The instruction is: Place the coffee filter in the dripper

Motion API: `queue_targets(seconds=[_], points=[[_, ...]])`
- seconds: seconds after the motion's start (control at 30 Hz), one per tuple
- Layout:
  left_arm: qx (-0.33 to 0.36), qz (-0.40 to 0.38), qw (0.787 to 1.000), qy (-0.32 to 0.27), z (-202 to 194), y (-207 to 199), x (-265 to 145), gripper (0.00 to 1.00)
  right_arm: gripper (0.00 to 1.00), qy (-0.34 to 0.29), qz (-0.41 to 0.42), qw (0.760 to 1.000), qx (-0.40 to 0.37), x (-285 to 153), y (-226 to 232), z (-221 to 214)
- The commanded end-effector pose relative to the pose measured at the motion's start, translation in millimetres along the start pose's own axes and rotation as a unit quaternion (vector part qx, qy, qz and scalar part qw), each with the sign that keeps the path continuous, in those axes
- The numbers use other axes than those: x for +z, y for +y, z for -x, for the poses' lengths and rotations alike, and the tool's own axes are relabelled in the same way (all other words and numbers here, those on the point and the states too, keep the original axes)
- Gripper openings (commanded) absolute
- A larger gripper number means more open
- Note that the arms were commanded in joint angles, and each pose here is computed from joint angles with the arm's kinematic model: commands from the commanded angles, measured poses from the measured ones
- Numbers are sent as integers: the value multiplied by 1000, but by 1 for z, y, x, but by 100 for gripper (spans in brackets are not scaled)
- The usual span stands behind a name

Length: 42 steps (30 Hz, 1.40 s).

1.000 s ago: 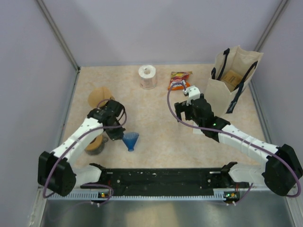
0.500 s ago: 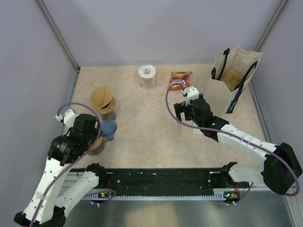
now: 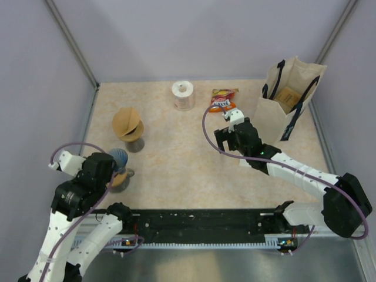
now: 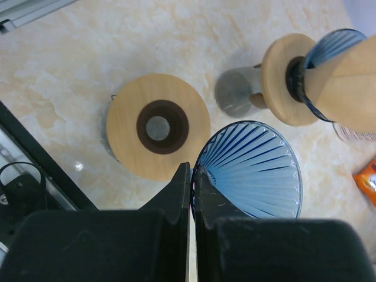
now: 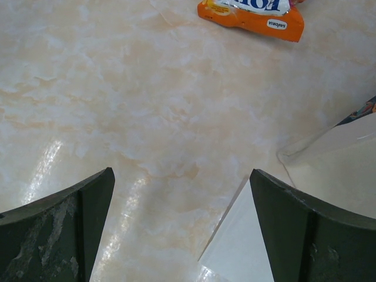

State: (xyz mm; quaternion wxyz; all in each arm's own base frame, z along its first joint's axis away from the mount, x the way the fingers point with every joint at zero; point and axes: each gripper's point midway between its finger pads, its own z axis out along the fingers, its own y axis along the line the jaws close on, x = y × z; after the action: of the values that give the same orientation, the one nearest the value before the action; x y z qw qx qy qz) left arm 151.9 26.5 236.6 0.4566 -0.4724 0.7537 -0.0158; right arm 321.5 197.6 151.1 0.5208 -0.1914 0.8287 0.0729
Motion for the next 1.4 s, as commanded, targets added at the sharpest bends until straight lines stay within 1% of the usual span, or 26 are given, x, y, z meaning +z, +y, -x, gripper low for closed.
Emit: queue_targets(seconds=[0.0,0.07,0.17,0.3,0.37,0.53,0.63,0.7,1.07,1.23,1.37], points=[[-41,33,997,-58,9,14,15,0,99,-24,-2,1000,2,1,-3,25],[-41,60,995,-71,11,20,18,0,99,-24,-5,1000,1,-1,-4,26],[-41,77,992,-90,18,27,17,0,99,-25,-8,1000,0,-2,-5,25],[-52,52,991,-112,27,23,15,0,99,-24,-5,1000,-1,-1,-4,24],[-59,54,989,-121,28,26,17,0,99,-22,-6,1000,-1,0,-5,24],[-42,76,989,-117,13,26,33,0,99,-24,-2,1000,-1,-2,-4,25],[-32,96,987,-127,9,26,43,0,99,-26,-2,1000,0,-3,-4,25],[-25,94,987,-132,9,23,46,0,99,-26,-3,1000,-1,-4,-5,24],[-59,78,983,-155,11,31,49,0,99,-25,3,1000,0,-2,-2,24],[-63,72,982,-166,9,28,55,0,99,-25,5,1000,0,-2,-1,24],[-59,58,985,-152,-1,21,63,0,99,-23,6,1000,0,-2,-1,23]])
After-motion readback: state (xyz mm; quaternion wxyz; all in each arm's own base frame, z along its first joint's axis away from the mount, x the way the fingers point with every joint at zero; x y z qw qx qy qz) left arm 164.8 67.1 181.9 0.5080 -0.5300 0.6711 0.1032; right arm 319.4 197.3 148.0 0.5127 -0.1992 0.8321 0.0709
